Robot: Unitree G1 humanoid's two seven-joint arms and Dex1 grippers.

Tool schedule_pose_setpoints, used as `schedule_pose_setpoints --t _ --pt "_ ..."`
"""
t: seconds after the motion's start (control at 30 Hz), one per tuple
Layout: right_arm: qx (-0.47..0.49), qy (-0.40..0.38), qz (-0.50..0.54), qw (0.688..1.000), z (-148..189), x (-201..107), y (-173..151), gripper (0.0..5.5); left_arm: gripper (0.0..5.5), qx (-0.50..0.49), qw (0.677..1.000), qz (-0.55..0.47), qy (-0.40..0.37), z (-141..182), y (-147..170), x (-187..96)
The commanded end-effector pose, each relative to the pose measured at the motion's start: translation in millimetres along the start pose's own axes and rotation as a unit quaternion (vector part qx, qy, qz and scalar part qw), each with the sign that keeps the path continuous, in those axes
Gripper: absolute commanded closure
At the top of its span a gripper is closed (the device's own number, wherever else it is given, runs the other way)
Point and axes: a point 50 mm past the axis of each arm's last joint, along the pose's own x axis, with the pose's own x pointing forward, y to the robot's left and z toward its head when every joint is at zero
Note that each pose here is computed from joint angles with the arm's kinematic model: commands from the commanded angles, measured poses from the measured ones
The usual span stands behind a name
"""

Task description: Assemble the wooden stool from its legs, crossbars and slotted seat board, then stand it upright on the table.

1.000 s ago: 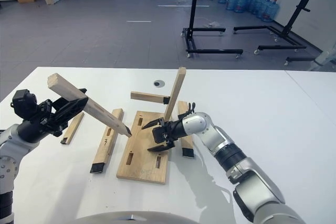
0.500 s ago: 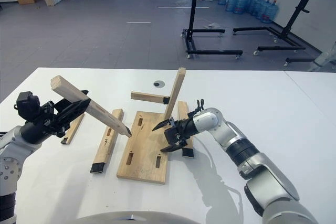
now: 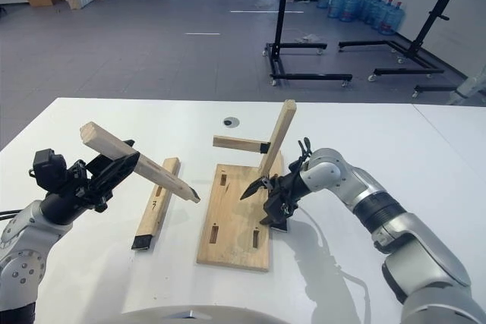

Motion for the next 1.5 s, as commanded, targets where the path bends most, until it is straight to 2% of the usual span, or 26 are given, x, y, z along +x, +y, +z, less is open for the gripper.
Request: schedule_pose_setpoints --t 0.03,0.13,0.2,0.3,0.37,0.47,0.53,0.7,0.8,0.9,1.03,1.23,1.37,1.5 --pt "0.034 -0.003 -0.006 0.999 -12 20 -21 1.62 3.46 0.007 1.000 -0.005 0.004 0 5 4" --pt "0.073 -0.026 -0.055 0.996 -11 8 -41 1.62 3.46 0.009 1.000 -0.009 0.004 3 7 4" --pt "0.104 -0.045 -0.072 0.991 -5 -4 -39 1.62 3.46 0.010 1.000 -0.009 0.004 5 9 3" --pt "0.138 -0.070 -0.064 0.986 12 -19 -11 1.62 3.46 0.014 1.000 -0.003 0.007 9 12 -1" --pt "0.178 -0.052 -0.064 0.981 11 -31 10 1.62 3.46 0.015 1.000 -0.004 0.009 11 14 0" --pt "0.261 -0.015 -0.098 0.960 -10 -46 37 1.62 3.46 0.015 1.000 -0.011 0.014 13 15 2" --pt "0.326 0.003 -0.167 0.930 -32 -49 50 1.62 3.46 0.012 1.000 -0.016 0.018 12 15 4" --pt "0.383 -0.015 -0.275 0.882 -22 -2 26 1.62 3.46 0.026 0.999 -0.014 0.040 8 19 9" --pt "0.428 -0.057 -0.287 0.855 9 16 9 1.62 3.46 0.031 0.999 -0.015 0.041 7 19 11" --pt "0.419 -0.029 -0.288 0.861 29 21 1 1.62 3.46 0.031 0.999 -0.012 0.040 7 15 10" --pt "0.412 0.025 -0.284 0.865 33 30 1 1.62 3.46 0.026 0.999 -0.010 0.045 5 11 9" --pt "0.326 0.086 -0.145 0.930 25 50 28 1.62 3.46 0.021 0.998 -0.015 0.050 5 13 10" --pt "0.252 0.121 -0.065 0.958 18 42 46 1.62 3.46 0.022 0.998 -0.018 0.052 6 15 11" --pt "0.196 0.133 -0.010 0.971 18 18 53 1.62 3.46 0.026 0.998 -0.016 0.051 7 16 9"
